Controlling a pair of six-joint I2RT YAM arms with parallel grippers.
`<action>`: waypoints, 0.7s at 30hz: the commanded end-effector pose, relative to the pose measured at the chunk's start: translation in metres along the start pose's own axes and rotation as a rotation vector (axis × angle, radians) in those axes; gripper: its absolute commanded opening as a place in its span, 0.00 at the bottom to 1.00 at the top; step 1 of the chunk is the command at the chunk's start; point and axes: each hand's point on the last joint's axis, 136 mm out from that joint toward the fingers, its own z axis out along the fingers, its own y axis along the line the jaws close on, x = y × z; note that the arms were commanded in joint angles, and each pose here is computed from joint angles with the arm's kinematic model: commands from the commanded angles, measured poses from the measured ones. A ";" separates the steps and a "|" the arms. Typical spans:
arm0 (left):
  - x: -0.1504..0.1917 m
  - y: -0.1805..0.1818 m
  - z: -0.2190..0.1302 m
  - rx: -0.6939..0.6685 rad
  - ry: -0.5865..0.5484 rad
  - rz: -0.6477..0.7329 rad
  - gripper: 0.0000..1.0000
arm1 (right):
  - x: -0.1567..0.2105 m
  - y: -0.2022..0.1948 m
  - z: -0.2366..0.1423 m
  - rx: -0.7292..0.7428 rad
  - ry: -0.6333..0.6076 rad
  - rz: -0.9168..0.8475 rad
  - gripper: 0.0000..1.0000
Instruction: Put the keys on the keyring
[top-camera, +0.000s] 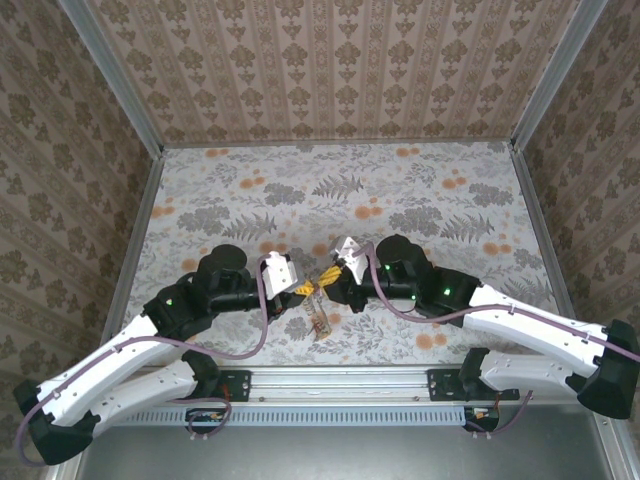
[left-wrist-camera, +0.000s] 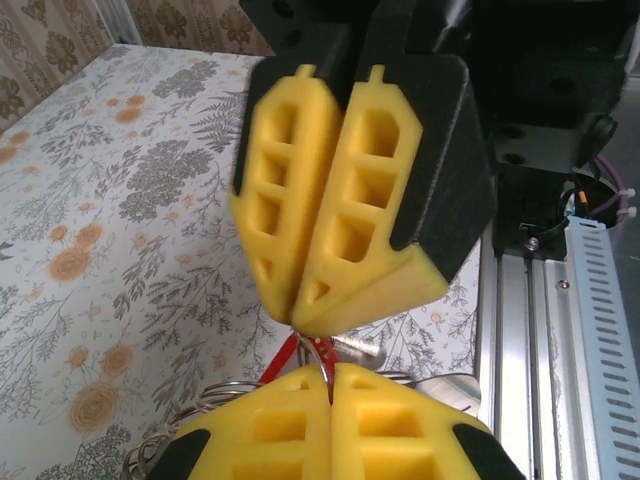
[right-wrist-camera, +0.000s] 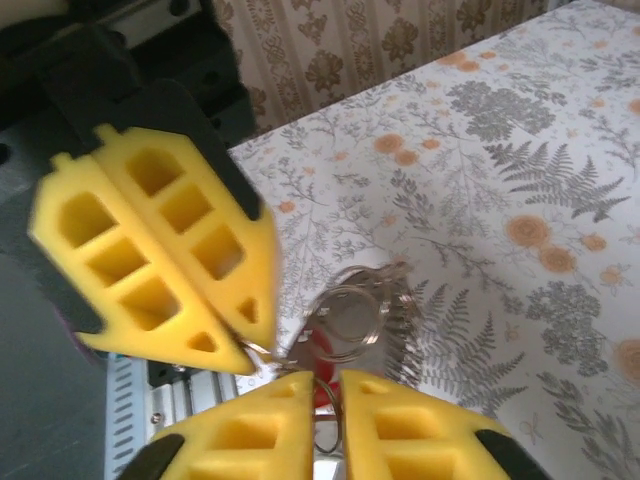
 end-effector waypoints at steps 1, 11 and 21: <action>-0.030 -0.016 -0.011 0.063 -0.111 0.072 0.00 | -0.007 -0.010 -0.014 0.051 -0.022 -0.005 0.29; -0.041 -0.024 -0.015 0.106 -0.146 0.084 0.00 | -0.018 0.026 -0.046 -0.088 -0.114 -0.191 0.44; -0.060 -0.037 -0.023 0.186 -0.211 0.097 0.00 | -0.014 0.046 -0.044 -0.208 -0.149 -0.299 0.37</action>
